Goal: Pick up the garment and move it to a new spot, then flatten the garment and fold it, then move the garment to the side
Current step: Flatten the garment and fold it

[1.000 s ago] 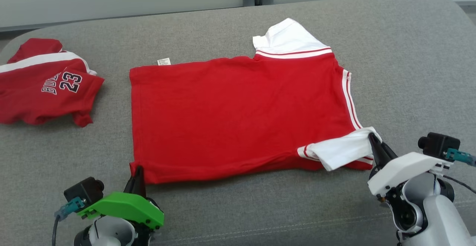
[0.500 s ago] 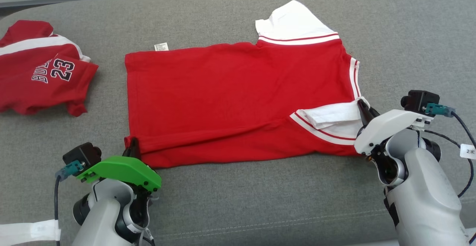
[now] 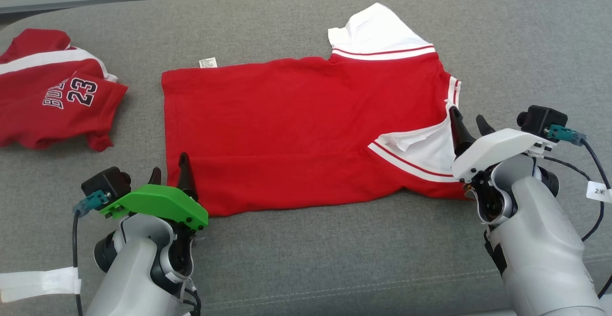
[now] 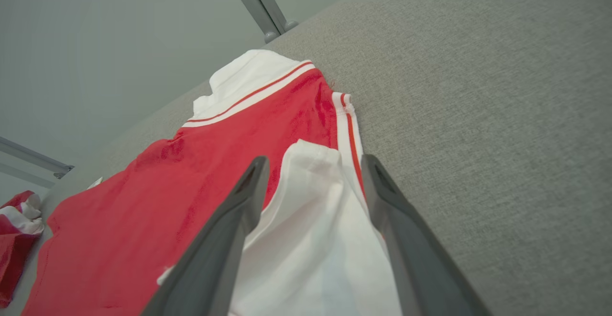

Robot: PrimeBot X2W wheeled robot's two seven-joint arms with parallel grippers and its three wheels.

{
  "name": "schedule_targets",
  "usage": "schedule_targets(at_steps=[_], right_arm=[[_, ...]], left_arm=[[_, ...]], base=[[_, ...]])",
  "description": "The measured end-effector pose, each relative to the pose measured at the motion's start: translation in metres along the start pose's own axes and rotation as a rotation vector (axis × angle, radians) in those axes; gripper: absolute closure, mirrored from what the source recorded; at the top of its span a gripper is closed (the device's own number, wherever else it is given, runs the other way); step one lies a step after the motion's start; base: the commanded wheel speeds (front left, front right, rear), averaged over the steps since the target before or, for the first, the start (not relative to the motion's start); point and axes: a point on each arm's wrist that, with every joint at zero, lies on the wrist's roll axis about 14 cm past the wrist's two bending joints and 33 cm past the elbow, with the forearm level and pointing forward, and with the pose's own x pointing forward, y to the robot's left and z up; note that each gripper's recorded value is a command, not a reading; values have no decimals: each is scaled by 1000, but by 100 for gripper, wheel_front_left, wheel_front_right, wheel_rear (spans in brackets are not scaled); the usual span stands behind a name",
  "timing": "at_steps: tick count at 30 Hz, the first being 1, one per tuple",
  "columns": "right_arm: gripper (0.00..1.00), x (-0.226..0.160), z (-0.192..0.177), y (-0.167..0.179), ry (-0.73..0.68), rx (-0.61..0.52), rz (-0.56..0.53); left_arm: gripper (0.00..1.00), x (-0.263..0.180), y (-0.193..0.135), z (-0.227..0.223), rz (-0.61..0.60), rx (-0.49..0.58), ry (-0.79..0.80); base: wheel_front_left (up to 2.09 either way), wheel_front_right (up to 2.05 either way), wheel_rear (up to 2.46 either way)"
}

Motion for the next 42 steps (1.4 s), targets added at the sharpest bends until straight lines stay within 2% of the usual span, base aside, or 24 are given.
schedule_targets(at_steps=[7,15,20,26,35,42], right_arm=[[0,-7,29,-1,-132,24,5],[0,-35,32,-35,-193,10,-55],[0,-55,12,-53,-163,22,-92],[0,-71,-22,-55,-74,52,-102],[0,-72,-47,-50,-11,103,-103],[0,-69,-57,-46,11,117,-97]], left_arm=[[0,-7,-1,9,-22,37,-40],[0,-35,20,-10,11,37,-18],[0,-50,32,-27,47,-30,17],[0,-53,33,-43,67,-93,65],[0,-43,34,-58,82,-144,121],[0,-32,21,-54,39,-218,107]], base=[[0,0,0],[0,0,0],[0,0,0],[0,0,0],[0,0,0],[0,0,0]])
